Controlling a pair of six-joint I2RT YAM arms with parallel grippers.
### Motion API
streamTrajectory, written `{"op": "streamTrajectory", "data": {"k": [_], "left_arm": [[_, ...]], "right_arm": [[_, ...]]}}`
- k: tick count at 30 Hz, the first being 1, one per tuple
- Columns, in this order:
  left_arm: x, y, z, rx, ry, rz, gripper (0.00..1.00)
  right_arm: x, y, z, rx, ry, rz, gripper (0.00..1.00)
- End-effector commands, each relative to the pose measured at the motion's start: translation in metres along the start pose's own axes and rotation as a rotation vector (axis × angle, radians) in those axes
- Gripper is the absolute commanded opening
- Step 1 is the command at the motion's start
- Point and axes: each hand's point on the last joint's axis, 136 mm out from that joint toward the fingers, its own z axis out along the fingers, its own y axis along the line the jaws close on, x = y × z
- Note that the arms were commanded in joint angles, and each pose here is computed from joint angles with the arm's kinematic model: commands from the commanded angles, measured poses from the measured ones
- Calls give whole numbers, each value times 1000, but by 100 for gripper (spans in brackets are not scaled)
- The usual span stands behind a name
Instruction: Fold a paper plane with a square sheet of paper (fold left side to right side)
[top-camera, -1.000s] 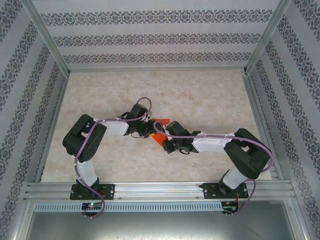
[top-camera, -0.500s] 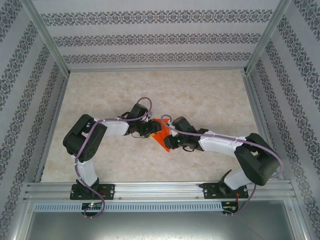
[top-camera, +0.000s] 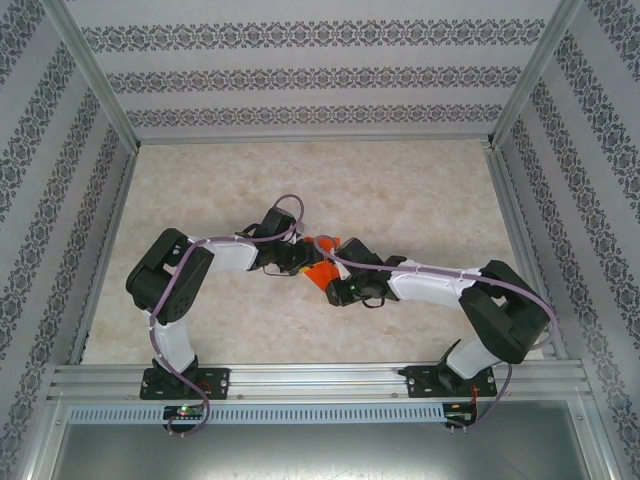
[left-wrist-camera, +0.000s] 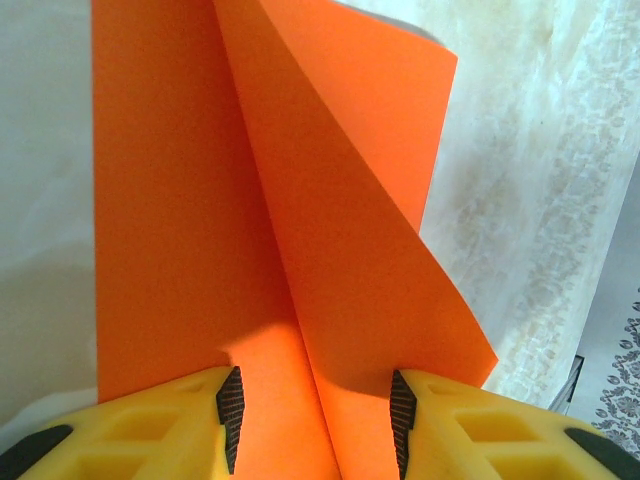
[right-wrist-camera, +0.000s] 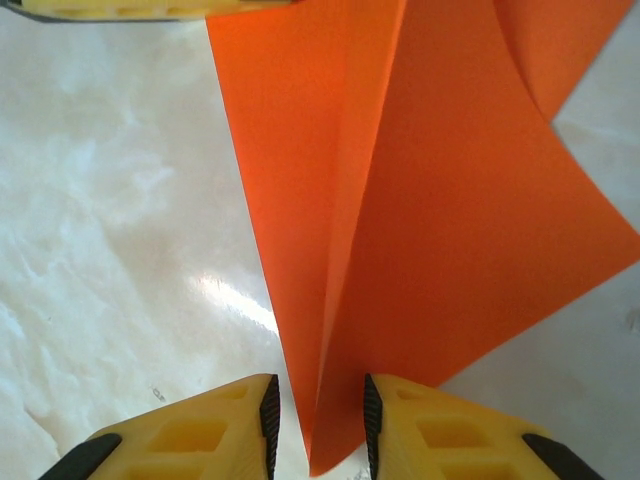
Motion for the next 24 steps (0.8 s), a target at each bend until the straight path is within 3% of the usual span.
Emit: {"op": "streamTrajectory", "data": {"k": [1, 16, 24], "left_arm": [[6, 5, 8, -24, 26, 6, 46], [7, 3, 3, -19, 16, 11, 46], [7, 3, 0, -24, 11, 17, 47]], "right_arm": [[-7, 3, 2, 17, -4, 2, 29], [-1, 3, 7, 0, 21, 21, 9], [-7, 7, 2, -93, -14, 45, 3]]}}
